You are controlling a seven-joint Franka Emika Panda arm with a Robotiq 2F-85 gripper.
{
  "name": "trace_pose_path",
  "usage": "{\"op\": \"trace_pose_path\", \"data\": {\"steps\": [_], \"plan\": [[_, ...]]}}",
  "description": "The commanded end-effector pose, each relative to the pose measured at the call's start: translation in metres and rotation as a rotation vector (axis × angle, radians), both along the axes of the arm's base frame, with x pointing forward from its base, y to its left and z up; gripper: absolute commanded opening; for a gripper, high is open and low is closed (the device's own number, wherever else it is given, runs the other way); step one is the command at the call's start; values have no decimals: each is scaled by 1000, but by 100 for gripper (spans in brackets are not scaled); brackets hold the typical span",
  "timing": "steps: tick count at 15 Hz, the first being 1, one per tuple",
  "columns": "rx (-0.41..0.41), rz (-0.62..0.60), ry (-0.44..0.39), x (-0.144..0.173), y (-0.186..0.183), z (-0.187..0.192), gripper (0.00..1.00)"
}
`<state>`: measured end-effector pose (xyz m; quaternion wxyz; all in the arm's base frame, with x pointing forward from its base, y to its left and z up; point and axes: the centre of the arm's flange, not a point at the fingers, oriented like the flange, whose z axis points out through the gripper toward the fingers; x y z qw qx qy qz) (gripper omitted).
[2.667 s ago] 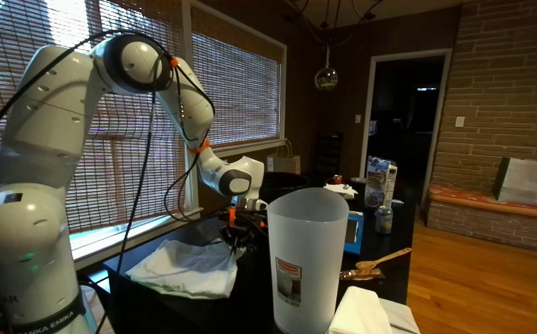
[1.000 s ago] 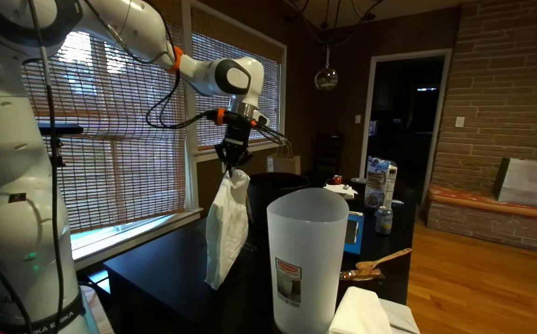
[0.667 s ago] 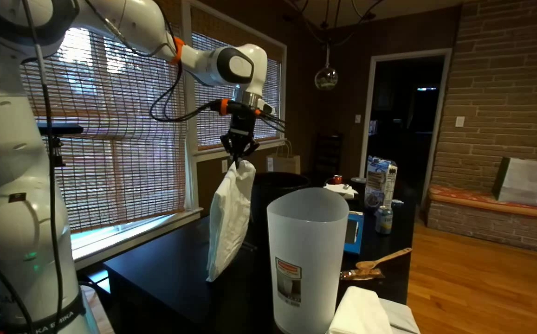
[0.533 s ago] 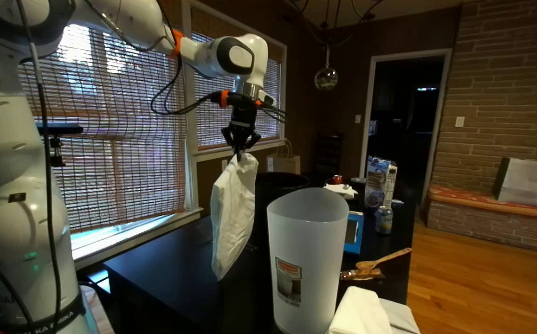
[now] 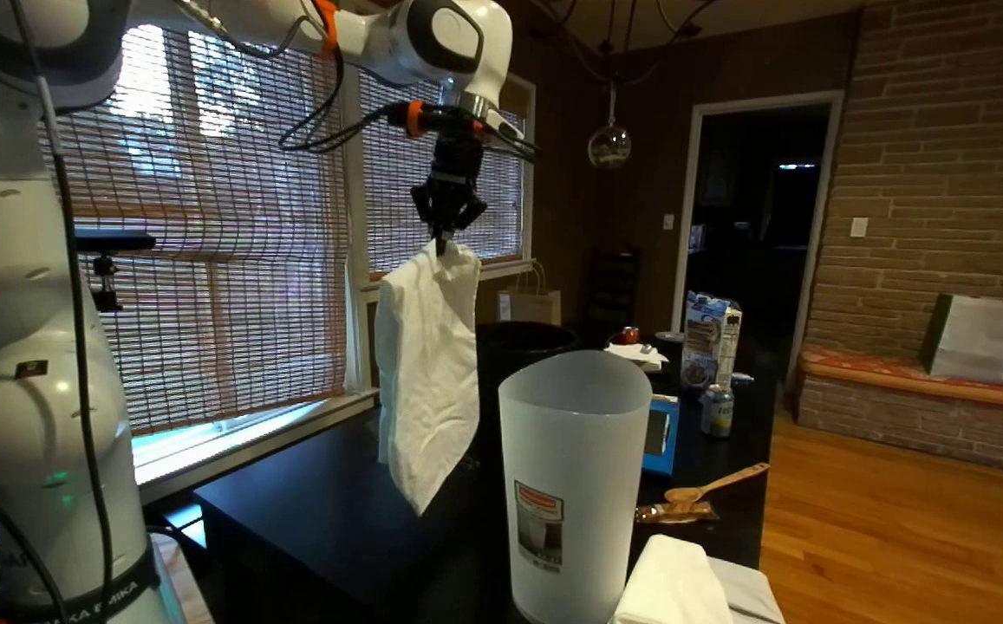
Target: Put the towel in the jug.
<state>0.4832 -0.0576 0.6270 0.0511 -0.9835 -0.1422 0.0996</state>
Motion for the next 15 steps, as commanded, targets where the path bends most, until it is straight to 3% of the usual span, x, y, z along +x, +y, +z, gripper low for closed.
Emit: {"op": "trace_pose_path", "data": {"steps": [1,6,15], "plan": [[-28,-72,2,17,-25,35,1],[-116,-136,-69,26,-67,51,1],[-149,-187,-122,42,-122,62,1]]}}
